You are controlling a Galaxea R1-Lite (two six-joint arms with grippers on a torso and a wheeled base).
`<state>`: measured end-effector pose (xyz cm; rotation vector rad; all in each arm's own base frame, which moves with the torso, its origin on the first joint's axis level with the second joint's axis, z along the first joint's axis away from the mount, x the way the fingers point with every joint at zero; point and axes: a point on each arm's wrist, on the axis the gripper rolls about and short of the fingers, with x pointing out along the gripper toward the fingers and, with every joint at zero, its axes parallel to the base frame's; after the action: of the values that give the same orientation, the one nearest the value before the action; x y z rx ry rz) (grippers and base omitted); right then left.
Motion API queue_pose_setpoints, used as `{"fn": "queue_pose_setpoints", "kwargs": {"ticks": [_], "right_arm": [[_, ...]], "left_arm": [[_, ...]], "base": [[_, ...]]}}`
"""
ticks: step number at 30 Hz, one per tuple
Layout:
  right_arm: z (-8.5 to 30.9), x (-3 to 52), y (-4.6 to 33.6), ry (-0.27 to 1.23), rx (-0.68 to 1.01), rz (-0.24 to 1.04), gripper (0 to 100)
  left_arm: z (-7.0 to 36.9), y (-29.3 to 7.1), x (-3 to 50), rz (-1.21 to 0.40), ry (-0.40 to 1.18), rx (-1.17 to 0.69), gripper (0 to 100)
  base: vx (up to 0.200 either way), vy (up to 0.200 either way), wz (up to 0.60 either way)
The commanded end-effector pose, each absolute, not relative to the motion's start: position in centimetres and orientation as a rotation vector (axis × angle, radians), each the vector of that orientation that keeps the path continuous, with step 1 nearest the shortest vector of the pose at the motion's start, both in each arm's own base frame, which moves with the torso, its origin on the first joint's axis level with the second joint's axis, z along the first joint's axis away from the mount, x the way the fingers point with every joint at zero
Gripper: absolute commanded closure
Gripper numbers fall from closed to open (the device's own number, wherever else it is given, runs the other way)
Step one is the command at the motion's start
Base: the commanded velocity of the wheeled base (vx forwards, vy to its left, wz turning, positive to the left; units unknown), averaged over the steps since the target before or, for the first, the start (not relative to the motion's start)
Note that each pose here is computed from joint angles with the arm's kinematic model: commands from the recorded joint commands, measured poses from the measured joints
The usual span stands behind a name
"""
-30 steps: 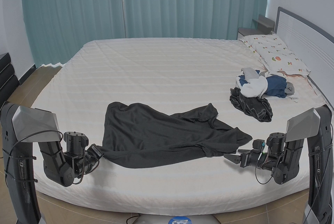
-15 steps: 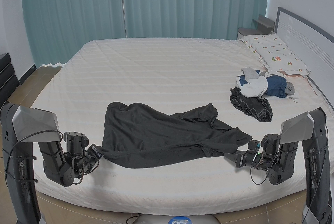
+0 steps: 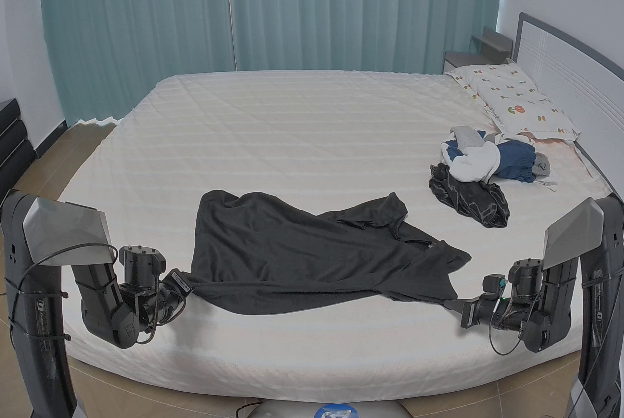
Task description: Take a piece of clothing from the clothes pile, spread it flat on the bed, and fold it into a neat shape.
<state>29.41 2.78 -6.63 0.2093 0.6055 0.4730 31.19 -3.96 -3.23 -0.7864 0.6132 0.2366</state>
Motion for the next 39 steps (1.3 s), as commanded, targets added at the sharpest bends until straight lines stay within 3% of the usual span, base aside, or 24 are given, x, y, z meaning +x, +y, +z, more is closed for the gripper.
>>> {"fn": "queue_pose_setpoints", "kwargs": {"ticks": [1, 6, 20, 32, 39], "right_arm": [[-4.5, 26.6, 2.1, 0.633, 0.236, 0.490, 100], [-3.6, 24.0, 1.3, 0.693, 0.277, 0.502, 100], [-1.8, 20.2, 1.0, 0.827, 0.328, 0.519, 100], [-2.5, 17.4, 1.5, 1.071, 0.246, 0.560, 100], [-2.8, 17.2, 1.5, 1.112, 0.227, 0.534, 100]], "left_arm": [[-3.3, -3.9, 31.0, 0.238, 0.620, -0.779, 100], [-2.4, -3.8, 29.3, 0.220, 0.622, -0.740, 100], [-1.8, -3.2, 25.4, 0.246, 0.680, -0.391, 100], [-2.8, -3.2, 22.5, 0.201, 0.819, -0.208, 100], [-3.0, -3.2, 21.1, 0.171, 0.879, -0.128, 100]], "base": [[0.000, 0.000, 0.00], [0.000, 0.000, 0.00], [0.000, 0.000, 0.00], [0.000, 0.000, 0.00], [0.000, 0.000, 0.00]]}}
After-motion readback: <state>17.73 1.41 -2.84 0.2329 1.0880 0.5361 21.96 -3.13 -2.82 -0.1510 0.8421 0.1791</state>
